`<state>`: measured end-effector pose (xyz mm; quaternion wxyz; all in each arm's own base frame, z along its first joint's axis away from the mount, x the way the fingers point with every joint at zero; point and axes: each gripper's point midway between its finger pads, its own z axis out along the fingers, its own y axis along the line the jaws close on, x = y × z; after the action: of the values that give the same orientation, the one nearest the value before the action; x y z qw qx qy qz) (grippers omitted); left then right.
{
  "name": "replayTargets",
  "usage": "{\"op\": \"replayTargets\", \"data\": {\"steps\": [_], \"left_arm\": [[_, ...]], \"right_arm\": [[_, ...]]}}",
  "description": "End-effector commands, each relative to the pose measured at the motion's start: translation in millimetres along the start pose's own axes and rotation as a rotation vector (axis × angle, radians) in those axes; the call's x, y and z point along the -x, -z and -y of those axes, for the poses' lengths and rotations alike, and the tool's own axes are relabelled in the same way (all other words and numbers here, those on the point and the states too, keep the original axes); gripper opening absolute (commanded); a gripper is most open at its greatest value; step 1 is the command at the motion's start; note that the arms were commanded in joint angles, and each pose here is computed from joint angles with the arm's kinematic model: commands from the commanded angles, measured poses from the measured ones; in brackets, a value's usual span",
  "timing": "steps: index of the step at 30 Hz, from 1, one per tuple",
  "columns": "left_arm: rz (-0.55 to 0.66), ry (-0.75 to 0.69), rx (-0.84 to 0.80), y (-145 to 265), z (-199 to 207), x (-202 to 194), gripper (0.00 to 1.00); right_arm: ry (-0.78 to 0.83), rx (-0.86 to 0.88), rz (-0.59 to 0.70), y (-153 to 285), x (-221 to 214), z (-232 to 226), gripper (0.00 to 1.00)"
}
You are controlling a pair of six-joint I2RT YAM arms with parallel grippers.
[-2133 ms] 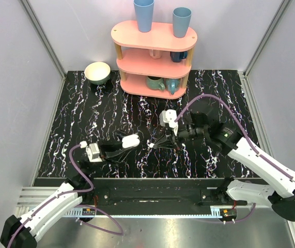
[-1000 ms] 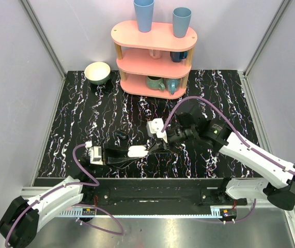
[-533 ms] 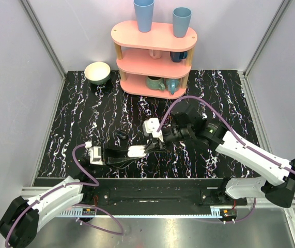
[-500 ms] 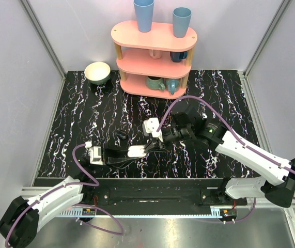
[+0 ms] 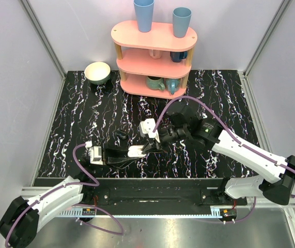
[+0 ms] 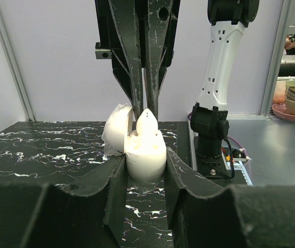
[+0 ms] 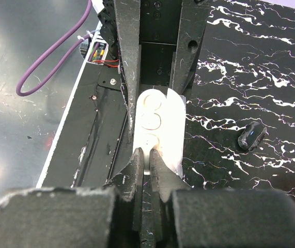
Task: Insert the wireless bluetooth earbuds into the charging case
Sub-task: Insert the right earbud into the right side groove of the charging case.
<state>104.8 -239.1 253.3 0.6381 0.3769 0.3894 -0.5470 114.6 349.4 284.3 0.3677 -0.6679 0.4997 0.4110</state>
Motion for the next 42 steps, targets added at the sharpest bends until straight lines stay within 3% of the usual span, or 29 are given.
{"op": "replayTargets", "data": {"steps": [1,19,25,30,42], "left_arm": [[0.043,-0.055,-0.003,0.4,1.6,10.5,0.0],[0.086,-0.099,0.083,3.8,-10.2,21.3,0.0],[0.094,-0.103,0.094,4.0,-11.5,23.3,0.0],[0.073,-0.085,0.113,8.4,-13.5,13.2,0.0],[0.051,-0.075,0.159,9.9,-22.9,6.6,0.0]], "right_arm": [[0.029,-0.024,0.023,1.5,15.0,4.6,0.04],[-0.045,-0.003,-0.079,-4.2,-7.0,0.8,0.08],[-0.04,-0.033,-0.082,-1.9,-6.3,4.3,0.17],[-0.017,-0.087,-0.073,1.7,-2.1,12.9,0.31],[0.065,-0.175,0.053,23.2,26.0,11.2,0.38]]}}
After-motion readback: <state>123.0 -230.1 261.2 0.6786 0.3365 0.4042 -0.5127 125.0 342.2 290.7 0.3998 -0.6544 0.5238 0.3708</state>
